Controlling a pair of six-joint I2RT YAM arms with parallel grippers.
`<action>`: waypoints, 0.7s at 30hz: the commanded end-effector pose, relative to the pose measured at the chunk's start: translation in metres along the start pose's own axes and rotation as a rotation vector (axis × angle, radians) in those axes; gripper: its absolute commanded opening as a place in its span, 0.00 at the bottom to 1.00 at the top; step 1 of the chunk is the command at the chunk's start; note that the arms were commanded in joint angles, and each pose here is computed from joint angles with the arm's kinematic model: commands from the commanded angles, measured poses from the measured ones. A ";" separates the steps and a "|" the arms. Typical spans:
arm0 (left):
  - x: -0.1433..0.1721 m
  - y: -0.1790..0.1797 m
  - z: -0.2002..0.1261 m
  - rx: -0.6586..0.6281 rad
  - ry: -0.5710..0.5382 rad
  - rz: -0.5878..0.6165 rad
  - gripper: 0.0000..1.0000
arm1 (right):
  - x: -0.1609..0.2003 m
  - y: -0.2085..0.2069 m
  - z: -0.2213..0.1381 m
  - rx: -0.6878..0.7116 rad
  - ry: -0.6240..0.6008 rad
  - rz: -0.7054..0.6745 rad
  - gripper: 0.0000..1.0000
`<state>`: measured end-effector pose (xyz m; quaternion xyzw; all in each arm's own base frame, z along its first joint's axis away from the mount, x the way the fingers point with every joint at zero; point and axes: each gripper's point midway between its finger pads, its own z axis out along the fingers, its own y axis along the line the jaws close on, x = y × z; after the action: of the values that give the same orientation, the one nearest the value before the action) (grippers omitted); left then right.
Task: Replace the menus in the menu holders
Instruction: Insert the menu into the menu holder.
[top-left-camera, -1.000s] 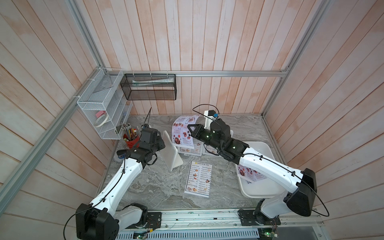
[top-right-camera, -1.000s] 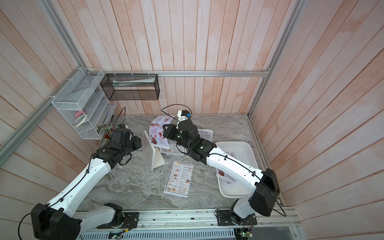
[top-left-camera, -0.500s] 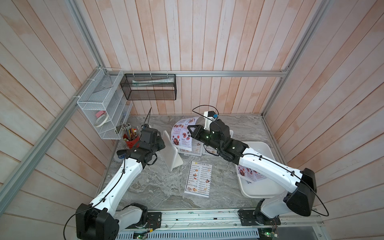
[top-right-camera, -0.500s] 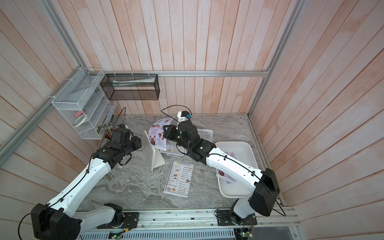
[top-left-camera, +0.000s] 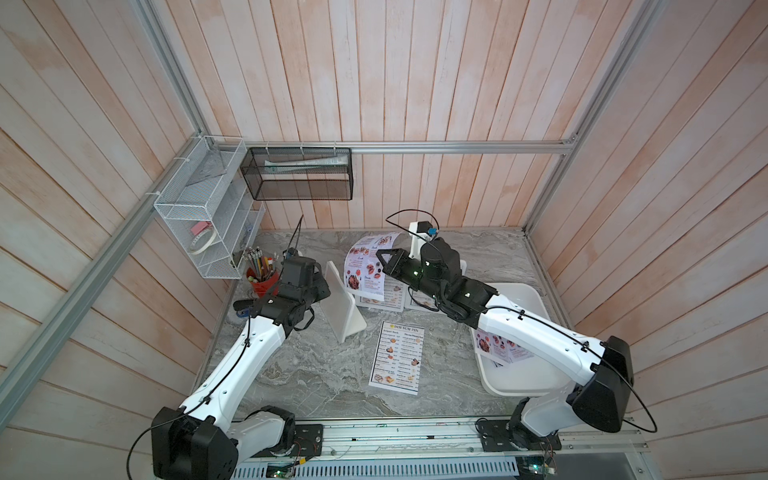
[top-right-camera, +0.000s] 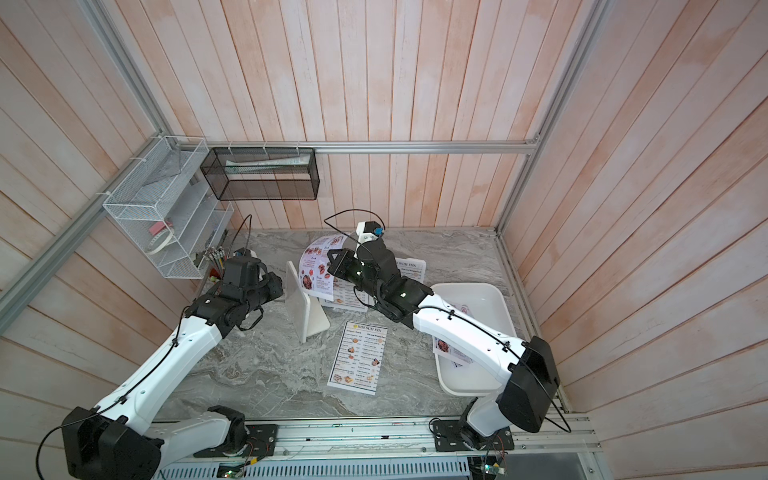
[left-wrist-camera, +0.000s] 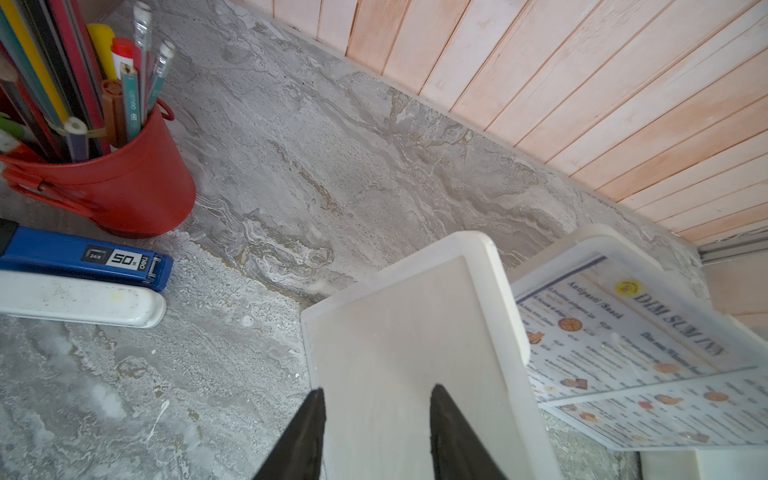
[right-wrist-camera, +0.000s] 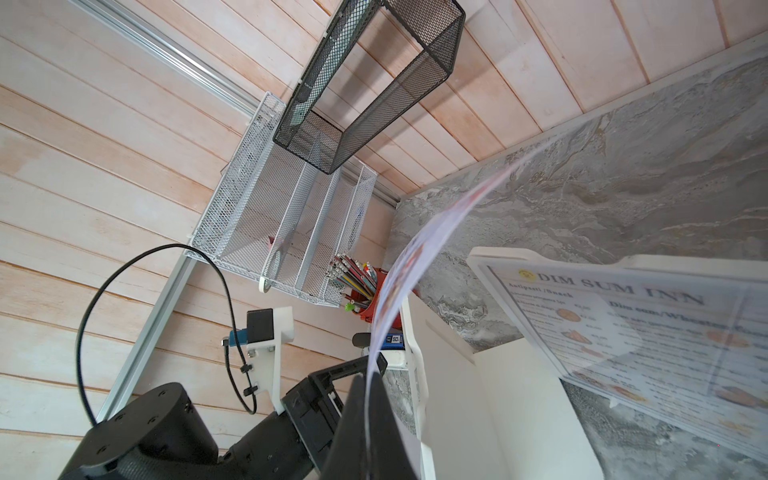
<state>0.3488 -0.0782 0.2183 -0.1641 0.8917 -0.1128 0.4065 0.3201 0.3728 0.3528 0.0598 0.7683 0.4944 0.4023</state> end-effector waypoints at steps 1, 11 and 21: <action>-0.005 -0.005 -0.005 0.012 -0.013 0.003 0.44 | -0.003 0.006 -0.002 -0.030 -0.005 0.007 0.00; -0.007 -0.004 -0.008 0.005 -0.021 0.007 0.44 | -0.005 0.008 0.003 -0.046 -0.008 0.023 0.00; -0.006 -0.004 -0.008 0.005 -0.019 0.008 0.44 | -0.005 0.005 0.006 -0.050 -0.005 0.032 0.00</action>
<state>0.3483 -0.0801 0.2183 -0.1616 0.8922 -0.1137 0.4061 0.3214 0.3758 0.3583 0.0612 0.7574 0.5143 0.3975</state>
